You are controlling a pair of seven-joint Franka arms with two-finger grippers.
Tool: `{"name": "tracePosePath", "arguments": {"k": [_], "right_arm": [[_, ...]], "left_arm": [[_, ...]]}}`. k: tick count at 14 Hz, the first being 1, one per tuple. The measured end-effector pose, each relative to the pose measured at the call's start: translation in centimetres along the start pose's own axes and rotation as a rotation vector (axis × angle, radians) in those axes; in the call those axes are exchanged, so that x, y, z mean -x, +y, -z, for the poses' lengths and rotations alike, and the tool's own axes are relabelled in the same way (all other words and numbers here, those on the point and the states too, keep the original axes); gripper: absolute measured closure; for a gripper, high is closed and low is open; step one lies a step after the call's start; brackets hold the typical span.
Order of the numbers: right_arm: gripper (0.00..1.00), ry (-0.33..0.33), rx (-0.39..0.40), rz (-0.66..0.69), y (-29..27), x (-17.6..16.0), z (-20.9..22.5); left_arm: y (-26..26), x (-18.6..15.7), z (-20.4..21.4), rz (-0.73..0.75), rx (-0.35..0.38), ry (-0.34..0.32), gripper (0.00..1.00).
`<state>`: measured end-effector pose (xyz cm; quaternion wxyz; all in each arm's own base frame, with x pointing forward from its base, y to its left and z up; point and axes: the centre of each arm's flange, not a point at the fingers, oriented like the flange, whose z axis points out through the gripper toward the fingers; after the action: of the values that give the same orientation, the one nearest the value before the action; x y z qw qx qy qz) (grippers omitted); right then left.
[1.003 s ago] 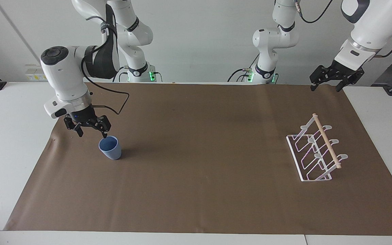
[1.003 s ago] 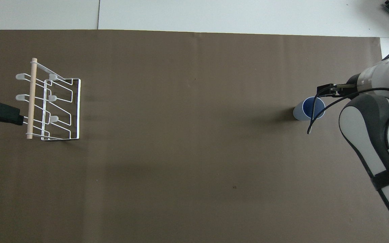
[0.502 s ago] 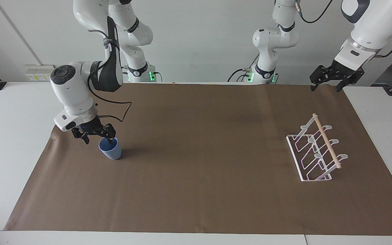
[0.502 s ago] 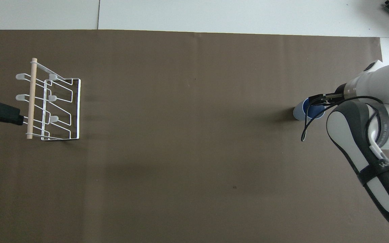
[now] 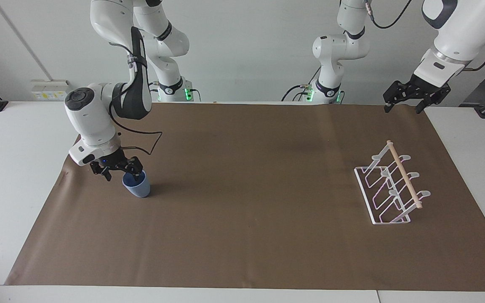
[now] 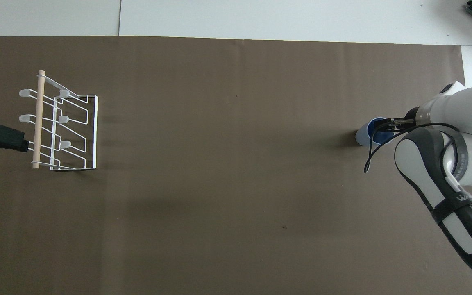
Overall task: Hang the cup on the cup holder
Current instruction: 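Lift the blue cup with the right gripper and carry it toward the rack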
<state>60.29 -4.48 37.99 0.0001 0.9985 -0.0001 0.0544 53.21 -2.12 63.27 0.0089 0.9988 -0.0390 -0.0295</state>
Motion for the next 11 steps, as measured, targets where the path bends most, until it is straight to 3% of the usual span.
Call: {"name": "tracePosePath", "arguments": {"k": [5,7,9,11], "right_arm": [[0.00,-0.015,-0.037,0.014,0.7,0.1,-1.7],[0.14,-0.012,-0.039,0.021,1.4,0.1,-1.6],[0.19,-0.007,-0.051,0.010,1.7,0.0,-1.5],[0.41,-0.002,-0.069,-0.004,1.6,-0.1,-1.4]], "left_arm": [[0.0,0.0,0.0,0.000,0.000,0.000,0.00],[0.0,0.0,0.0,0.000,0.000,0.000,0.00],[0.0,0.0,0.0,0.000,0.000,0.000,0.00],[0.0,0.0,0.0,0.000,0.000,0.000,0.00]]}}
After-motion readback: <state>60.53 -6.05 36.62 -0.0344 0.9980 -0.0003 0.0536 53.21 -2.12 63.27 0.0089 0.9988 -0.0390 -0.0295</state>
